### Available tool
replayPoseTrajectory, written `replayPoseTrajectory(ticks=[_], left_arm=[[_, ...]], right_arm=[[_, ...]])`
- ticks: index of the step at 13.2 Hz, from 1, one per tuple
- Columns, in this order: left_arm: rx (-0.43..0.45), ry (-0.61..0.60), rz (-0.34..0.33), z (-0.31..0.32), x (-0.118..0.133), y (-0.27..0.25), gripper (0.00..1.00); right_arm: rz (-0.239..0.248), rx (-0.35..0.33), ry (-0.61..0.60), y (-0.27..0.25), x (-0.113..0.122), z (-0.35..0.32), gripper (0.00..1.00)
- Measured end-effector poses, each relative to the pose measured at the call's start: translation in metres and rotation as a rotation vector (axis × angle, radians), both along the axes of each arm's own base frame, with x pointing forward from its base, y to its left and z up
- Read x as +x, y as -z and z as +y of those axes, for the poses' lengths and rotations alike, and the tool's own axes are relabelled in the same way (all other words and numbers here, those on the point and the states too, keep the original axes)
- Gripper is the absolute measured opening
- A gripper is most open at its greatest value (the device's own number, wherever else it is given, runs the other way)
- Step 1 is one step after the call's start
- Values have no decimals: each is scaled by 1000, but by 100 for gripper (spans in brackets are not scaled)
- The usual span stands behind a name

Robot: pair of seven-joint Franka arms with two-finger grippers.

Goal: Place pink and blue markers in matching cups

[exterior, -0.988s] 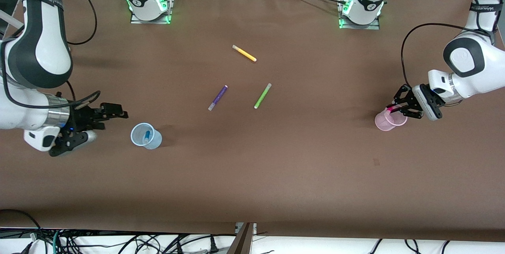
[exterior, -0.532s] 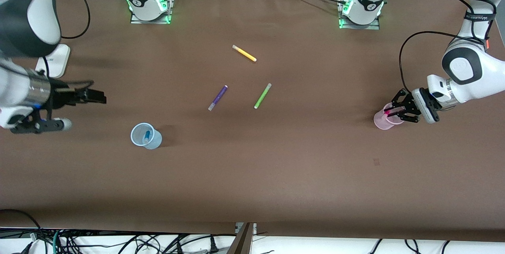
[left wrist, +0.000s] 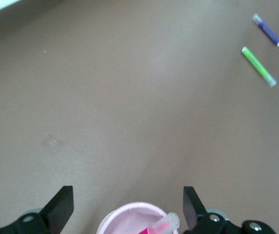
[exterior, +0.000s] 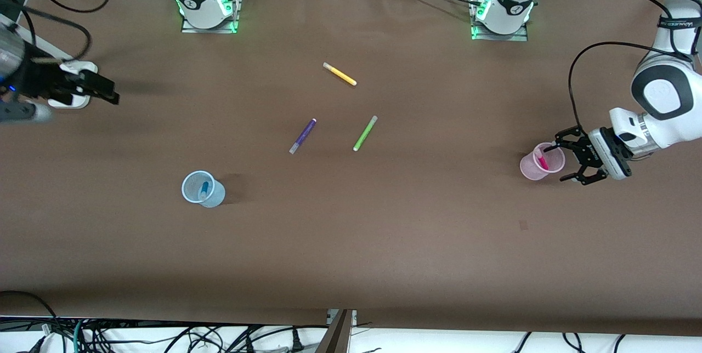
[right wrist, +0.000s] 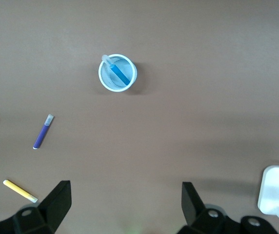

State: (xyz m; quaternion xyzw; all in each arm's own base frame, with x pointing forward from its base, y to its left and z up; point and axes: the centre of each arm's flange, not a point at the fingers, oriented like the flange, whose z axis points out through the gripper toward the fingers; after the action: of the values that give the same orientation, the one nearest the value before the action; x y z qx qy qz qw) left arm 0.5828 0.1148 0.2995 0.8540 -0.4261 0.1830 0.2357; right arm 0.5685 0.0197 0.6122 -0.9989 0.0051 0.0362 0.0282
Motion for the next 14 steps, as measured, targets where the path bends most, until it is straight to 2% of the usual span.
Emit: replayPoseTrajectory(ticks=[3, 6, 9, 14], left_arm=[[81, -97, 156, -1, 24, -66, 100], [243, -234, 301, -40, 39, -164, 100], [380, -416, 368, -94, 29, -226, 100], [551, -657, 420, -169, 8, -254, 100]], right_arm=[[7, -15, 7, -3, -9, -7, 100], [19, -52, 4, 1, -9, -9, 100], [19, -66, 3, 1, -9, -10, 100], [18, -66, 2, 1, -8, -9, 100]])
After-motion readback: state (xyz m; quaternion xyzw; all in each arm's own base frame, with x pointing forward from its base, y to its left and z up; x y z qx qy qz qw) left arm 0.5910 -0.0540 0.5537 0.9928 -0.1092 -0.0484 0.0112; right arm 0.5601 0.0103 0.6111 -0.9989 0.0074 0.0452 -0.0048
